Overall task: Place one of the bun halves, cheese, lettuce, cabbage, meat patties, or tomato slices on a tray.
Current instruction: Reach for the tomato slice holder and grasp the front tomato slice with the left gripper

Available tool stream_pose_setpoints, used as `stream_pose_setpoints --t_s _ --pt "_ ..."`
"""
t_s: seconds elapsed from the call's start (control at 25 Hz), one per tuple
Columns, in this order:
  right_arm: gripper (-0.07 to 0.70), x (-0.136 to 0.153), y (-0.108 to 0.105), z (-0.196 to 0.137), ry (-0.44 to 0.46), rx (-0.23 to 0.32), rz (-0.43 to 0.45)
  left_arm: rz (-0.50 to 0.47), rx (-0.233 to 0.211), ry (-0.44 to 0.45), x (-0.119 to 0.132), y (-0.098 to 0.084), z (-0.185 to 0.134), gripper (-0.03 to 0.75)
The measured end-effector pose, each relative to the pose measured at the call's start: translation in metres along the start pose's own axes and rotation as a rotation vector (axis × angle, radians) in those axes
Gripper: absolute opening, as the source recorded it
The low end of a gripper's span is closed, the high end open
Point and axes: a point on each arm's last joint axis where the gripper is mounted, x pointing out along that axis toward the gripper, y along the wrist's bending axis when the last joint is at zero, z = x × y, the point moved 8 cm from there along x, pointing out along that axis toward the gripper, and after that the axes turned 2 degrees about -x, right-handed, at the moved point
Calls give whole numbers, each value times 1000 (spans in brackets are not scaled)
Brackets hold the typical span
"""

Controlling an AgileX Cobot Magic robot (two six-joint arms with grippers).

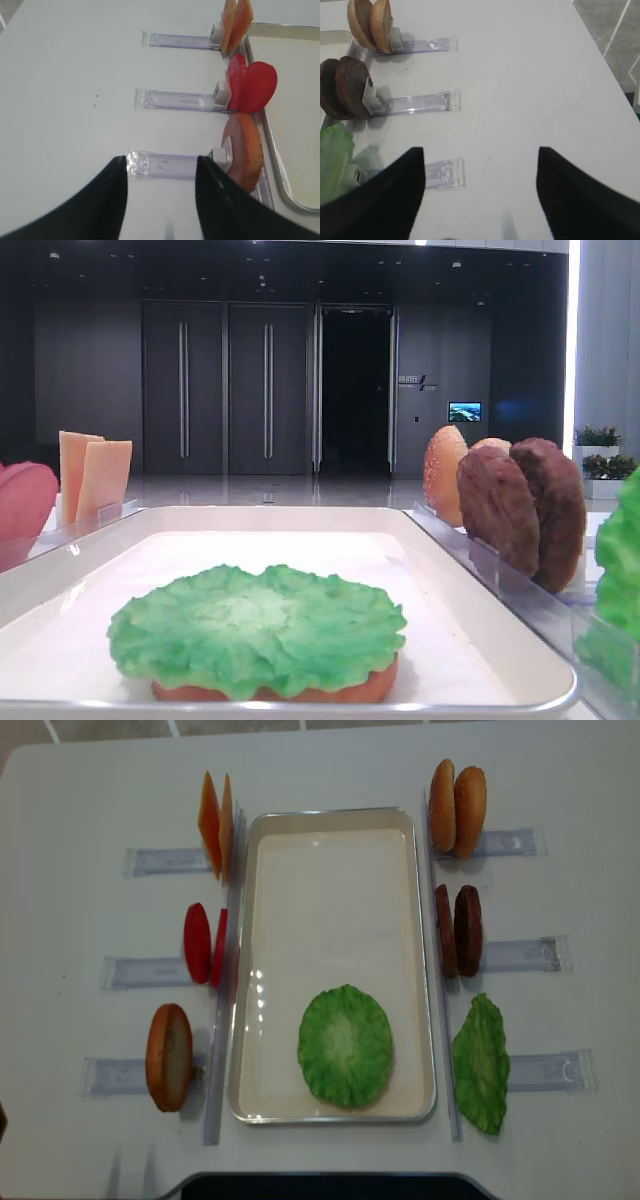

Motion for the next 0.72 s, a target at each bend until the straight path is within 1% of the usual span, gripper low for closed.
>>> stream_pose_setpoints --t_s 0.72 --pt "482 0 0 0 0 0 0 0 0 0 0 0 0 345"
